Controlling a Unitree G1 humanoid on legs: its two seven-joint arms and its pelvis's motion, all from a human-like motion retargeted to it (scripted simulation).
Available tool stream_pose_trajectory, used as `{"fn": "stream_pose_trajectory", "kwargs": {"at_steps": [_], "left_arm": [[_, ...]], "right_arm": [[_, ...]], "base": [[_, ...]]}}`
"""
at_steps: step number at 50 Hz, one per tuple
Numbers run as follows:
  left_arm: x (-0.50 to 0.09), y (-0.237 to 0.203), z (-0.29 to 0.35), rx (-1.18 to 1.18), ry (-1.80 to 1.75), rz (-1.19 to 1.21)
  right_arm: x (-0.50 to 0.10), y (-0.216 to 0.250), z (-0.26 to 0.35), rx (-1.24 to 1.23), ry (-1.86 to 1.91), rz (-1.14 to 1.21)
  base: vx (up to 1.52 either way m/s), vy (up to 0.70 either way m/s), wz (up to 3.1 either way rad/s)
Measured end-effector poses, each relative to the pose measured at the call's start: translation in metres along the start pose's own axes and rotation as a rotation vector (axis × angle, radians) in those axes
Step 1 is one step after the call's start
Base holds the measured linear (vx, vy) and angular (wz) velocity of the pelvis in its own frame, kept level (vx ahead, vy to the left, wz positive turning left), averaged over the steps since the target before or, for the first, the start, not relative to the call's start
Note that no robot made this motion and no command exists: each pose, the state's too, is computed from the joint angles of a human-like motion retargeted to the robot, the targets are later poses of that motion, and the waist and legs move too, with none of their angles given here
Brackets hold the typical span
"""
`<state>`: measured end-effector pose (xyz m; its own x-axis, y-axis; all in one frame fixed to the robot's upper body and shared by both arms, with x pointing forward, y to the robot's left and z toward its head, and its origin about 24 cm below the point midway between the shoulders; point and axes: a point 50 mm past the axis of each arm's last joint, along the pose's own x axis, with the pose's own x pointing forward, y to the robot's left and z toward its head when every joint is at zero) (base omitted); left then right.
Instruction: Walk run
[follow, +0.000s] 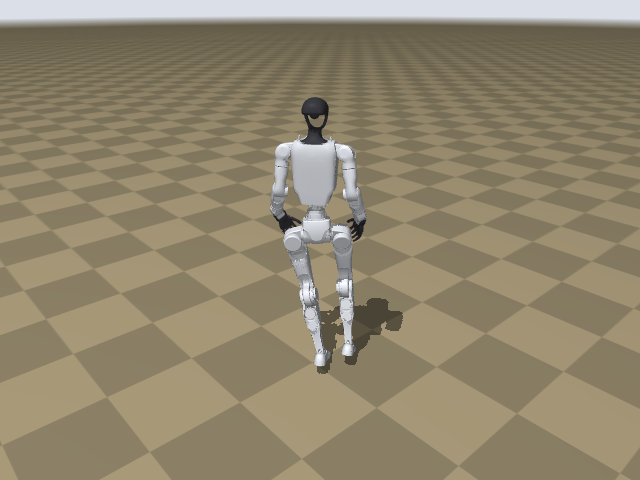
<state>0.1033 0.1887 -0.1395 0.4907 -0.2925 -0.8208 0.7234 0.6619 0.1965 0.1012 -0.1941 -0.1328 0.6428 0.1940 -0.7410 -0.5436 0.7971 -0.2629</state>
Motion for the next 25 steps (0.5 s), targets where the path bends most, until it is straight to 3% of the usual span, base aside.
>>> {"fn": "stream_pose_trajectory", "kwargs": {"at_steps": [8,15,20,25], "left_arm": [[0.002,0.001,0.005,-0.004,-0.023,-0.021],[0.003,-0.033,-0.009,0.044,0.067,-0.063],[0.006,-0.022,0.006,0.142,-0.007,0.004],[0.004,-0.011,0.012,0.056,-0.061,0.097]], "right_arm": [[0.002,0.011,0.004,0.02,0.014,-0.045],[0.008,-0.004,0.005,0.135,0.014,-0.093],[0.004,0.01,-0.011,0.228,0.064,-0.001],[0.004,0.01,-0.012,0.06,0.087,0.151]], "base": [[0.86,-0.4,1.08],[0.9,-0.34,0.8],[0.66,-0.12,1.29],[0.63,-0.08,0.32]]}}
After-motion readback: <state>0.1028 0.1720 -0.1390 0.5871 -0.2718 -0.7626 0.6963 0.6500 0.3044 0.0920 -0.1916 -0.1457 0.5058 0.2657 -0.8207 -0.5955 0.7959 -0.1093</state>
